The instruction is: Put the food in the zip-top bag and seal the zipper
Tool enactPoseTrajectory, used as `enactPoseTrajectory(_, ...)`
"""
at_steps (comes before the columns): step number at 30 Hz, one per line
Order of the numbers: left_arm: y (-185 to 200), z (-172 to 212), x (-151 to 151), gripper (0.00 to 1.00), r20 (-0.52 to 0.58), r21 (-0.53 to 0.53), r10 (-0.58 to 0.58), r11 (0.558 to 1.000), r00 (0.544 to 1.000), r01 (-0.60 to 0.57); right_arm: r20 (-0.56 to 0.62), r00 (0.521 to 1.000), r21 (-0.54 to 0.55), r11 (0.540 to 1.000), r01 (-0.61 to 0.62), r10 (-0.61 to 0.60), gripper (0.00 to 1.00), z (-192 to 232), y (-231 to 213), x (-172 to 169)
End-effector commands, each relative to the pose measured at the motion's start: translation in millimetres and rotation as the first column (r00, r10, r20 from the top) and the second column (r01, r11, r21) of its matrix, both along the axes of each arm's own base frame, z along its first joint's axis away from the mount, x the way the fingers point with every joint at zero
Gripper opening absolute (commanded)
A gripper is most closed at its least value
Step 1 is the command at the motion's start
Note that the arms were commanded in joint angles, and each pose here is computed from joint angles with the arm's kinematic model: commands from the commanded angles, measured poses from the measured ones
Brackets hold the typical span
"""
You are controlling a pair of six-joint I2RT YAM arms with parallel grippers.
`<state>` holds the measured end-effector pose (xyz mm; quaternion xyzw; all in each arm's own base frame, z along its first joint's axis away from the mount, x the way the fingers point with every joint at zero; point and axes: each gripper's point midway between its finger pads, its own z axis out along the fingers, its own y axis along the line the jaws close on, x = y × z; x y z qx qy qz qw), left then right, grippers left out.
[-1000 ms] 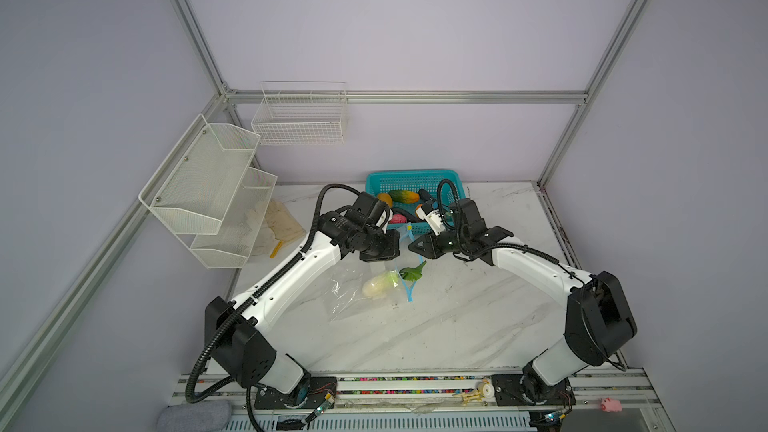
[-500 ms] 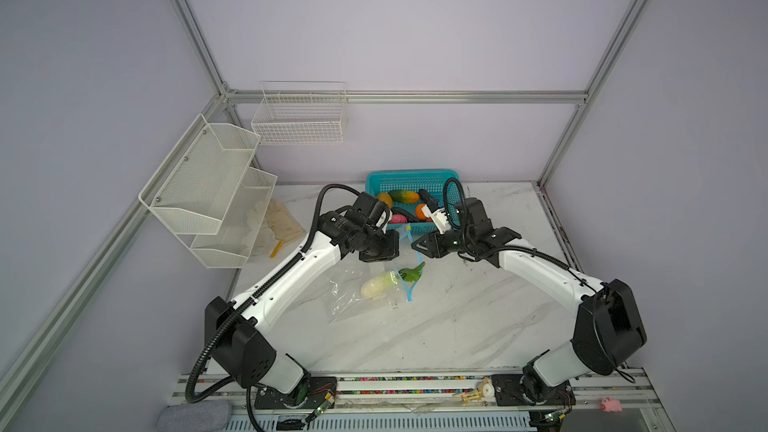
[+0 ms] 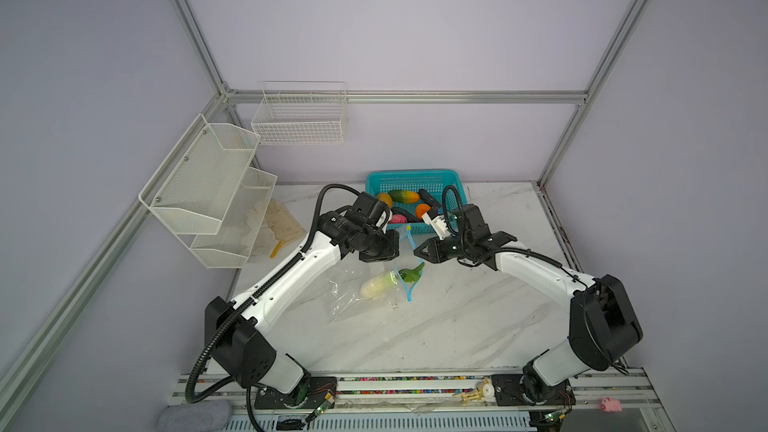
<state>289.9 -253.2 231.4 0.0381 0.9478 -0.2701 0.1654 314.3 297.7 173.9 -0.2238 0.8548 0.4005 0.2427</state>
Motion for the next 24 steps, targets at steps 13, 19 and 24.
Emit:
enactPoseTrajectory(13,-0.9,46.7,1.7,0.0,0.099,-0.054,-0.004,0.999,0.995,0.009,0.0,0.999,0.052,0.998,-0.037,0.037,0.02,15.6,19.0,-4.6)
enactPoseTrajectory(19,6.2,65.9,-1.1,0.0,0.137,-0.055,0.004,0.999,0.991,0.004,0.01,0.999,0.053,0.998,-0.037,0.036,0.0,28.4,24.7,-3.7)
enactPoseTrajectory(24,15.1,84.8,-2.9,0.0,0.175,-0.051,0.02,0.999,0.984,-0.011,0.024,0.999,0.056,0.997,-0.048,0.046,0.0,37.7,34.7,-0.5)
